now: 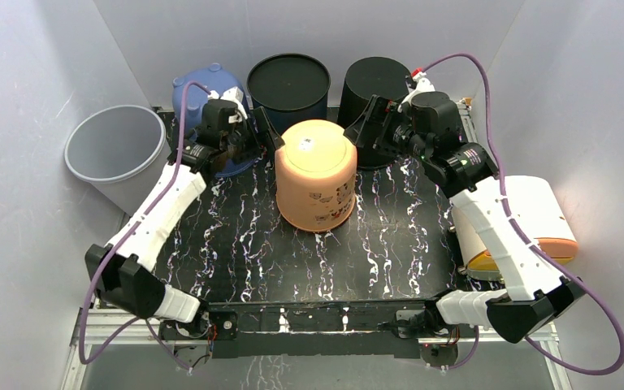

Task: Turn the large container upside down

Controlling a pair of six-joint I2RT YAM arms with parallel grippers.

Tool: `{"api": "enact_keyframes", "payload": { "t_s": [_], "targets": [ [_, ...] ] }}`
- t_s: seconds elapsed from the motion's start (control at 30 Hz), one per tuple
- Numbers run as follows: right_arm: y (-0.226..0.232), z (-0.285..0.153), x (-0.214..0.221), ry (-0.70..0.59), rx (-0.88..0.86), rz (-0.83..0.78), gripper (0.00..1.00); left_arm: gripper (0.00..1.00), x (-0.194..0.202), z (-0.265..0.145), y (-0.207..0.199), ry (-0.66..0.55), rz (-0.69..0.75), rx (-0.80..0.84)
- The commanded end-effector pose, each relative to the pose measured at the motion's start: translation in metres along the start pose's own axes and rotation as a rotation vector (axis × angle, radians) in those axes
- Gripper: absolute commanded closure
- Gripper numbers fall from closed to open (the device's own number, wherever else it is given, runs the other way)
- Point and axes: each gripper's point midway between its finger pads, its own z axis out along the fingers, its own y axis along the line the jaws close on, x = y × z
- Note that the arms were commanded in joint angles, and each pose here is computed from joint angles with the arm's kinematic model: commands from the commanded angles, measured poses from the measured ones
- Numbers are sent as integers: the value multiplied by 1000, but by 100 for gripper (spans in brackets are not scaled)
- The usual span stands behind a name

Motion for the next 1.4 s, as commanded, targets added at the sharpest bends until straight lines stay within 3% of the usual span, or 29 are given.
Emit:
{"api": "enact_keyframes", "payload": {
  "t_s": [0.0, 0.27, 0.53, 0.7, 0.83, 0.93, 1.03, 1.2, 1.37],
  "targets": [
    [1, -16, -18, -71, 15, -30, 2, 19, -21, 12, -27, 10, -35, 203],
    [-12, -27, -14, -72, 72, -41, 2, 27, 19, 30, -73, 181, -94, 461],
    [-23, -51, -31, -138, 158, -67, 2, 27, 92, 38, -164, 329, -1, 611],
    [-22, -64, -36, -164, 157, -81, 2, 24, 95, 17, -193, 416, 83, 751],
    [-19, -70, -39, -177, 141, -108, 2, 18, 51, -11, -169, 325, 153, 683],
    [-12, -66, -35, -155, 99, -126, 2, 17, 11, -30, -125, 255, 127, 574],
    [0, -49, -22, -94, 12, -122, 2, 14, -16, -49, -74, 178, 150, 375],
    [45, -12, 20, 89, -279, -67, 2, 10, -53, -79, -16, 10, 185, 26],
    [57, 26, 52, 192, -276, -68, 2, 4, -86, -111, 33, -166, 185, -251]
  ]
}}
